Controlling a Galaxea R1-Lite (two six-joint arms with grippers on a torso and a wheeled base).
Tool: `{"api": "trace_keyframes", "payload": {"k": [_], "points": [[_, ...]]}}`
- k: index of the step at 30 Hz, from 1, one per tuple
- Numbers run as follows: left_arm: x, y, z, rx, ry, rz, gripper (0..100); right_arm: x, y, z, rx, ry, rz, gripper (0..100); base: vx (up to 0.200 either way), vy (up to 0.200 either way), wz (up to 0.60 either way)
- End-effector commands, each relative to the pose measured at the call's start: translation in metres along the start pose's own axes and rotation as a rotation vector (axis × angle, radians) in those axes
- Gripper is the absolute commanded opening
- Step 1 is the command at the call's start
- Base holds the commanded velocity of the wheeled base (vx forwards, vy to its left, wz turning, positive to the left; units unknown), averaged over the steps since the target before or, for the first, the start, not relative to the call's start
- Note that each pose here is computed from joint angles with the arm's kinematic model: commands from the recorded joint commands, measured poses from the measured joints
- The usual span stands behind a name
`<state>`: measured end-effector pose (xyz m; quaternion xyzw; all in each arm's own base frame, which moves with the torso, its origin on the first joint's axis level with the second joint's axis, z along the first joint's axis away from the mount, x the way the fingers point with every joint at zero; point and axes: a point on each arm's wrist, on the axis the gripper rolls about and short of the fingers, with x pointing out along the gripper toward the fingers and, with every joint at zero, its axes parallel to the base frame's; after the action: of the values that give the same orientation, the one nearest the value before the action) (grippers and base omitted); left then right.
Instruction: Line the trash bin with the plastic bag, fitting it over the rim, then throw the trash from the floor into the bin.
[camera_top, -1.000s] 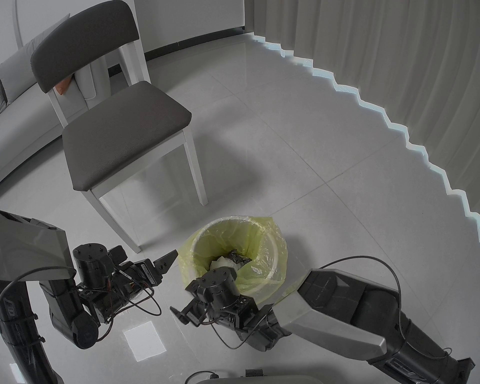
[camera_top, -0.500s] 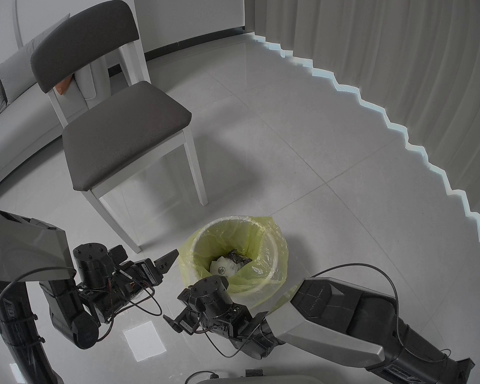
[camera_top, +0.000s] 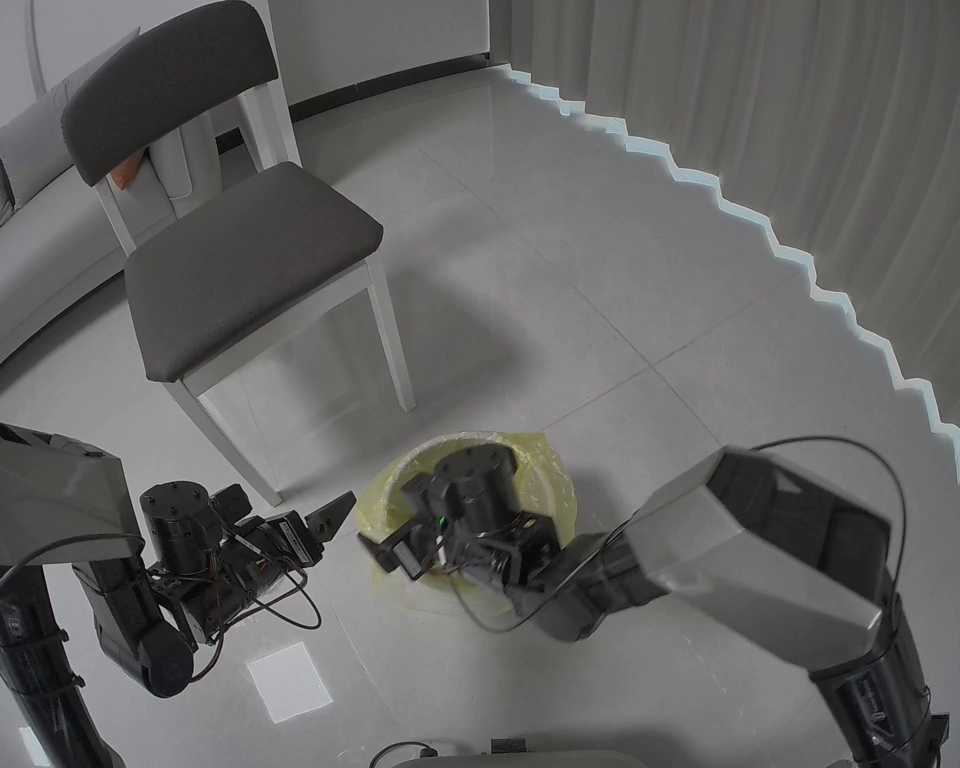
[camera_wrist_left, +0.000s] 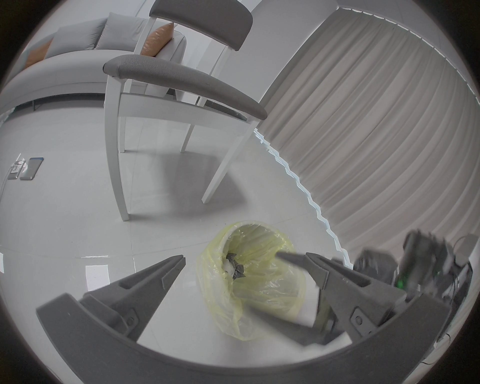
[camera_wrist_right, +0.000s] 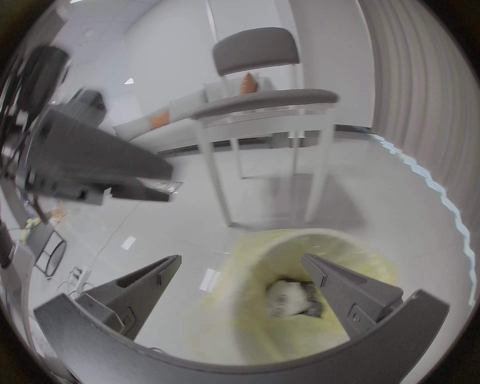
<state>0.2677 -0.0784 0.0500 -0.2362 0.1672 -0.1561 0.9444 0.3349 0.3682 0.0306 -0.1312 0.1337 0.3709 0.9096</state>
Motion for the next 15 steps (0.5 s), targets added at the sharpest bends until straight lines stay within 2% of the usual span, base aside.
{"api": "trace_keyframes", "payload": {"k": [1, 3, 5, 6, 8, 11, 15], "points": [[-0.004, -0.006, 0.007, 0.01, -0.036, -0.028, 100, -0.048, -0.062, 0.056, 0.041, -0.043, -0.153, 100, 0.0, 0.0, 0.0], [-0.003, -0.007, 0.006, 0.018, -0.033, -0.029, 100, -0.065, -0.081, 0.064, 0.054, -0.027, -0.22, 100, 0.0, 0.0, 0.0], [-0.003, -0.007, 0.006, 0.019, -0.033, -0.029, 100, -0.072, -0.087, 0.066, 0.058, -0.024, -0.242, 100, 0.0, 0.0, 0.0], [-0.003, -0.01, 0.005, 0.024, -0.031, -0.036, 100, -0.093, -0.107, 0.072, 0.071, -0.014, -0.313, 100, 0.0, 0.0, 0.0], [-0.004, -0.011, 0.005, 0.025, -0.033, -0.039, 100, -0.113, -0.125, 0.076, 0.087, -0.007, -0.367, 100, 0.0, 0.0, 0.0], [-0.007, -0.013, 0.008, 0.029, -0.043, -0.048, 100, -0.145, -0.146, 0.081, 0.106, -0.017, -0.425, 100, 0.0, 0.0, 0.0], [-0.004, -0.009, 0.009, 0.073, -0.05, -0.028, 100, -0.182, -0.157, 0.08, 0.13, -0.022, -0.47, 100, 0.0, 0.0, 0.0]]}}
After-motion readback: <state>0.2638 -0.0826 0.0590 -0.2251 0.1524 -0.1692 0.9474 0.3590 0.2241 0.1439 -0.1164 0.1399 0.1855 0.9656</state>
